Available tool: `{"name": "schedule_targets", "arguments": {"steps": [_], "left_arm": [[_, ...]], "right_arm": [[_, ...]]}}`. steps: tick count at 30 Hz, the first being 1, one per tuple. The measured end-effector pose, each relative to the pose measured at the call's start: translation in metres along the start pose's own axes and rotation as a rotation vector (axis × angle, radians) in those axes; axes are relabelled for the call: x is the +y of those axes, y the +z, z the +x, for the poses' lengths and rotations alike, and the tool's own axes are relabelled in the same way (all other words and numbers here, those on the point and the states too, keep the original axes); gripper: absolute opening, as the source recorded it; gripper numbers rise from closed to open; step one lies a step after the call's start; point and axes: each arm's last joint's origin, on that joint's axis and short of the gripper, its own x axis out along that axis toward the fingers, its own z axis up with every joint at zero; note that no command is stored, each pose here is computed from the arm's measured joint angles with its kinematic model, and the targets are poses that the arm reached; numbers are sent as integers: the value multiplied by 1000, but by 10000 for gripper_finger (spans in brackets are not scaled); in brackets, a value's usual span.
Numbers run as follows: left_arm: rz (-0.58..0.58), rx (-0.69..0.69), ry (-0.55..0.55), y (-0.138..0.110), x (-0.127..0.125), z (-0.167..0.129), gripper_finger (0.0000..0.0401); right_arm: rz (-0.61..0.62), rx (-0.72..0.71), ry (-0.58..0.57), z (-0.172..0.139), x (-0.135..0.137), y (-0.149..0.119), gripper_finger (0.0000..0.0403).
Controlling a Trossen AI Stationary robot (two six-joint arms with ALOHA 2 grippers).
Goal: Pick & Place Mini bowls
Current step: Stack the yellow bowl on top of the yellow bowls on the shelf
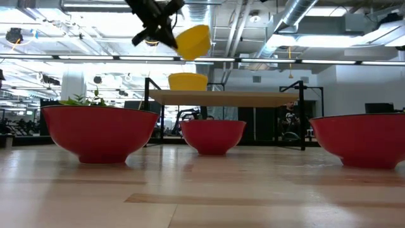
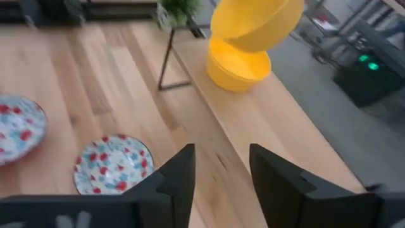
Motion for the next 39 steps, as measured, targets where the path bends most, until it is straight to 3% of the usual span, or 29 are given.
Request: {"name": "schedule_targets", "arguments": {"steps": [11,18,25,39], "left_arm": [[-195,113,-104,14,34,5,3],[-286,76,-137,38,40,-7,3],[-316,79,-136,55,36,-23,3],[-353,395,58,75,33,38,3]], "right_arm": [[71,-308,266,-14,-35,-37,97],[124,-438,400,-13,-56,-64,90],[143,-443,391,-6,-64,-87,90],[185,-370,328,7,-72,-95,90]]}}
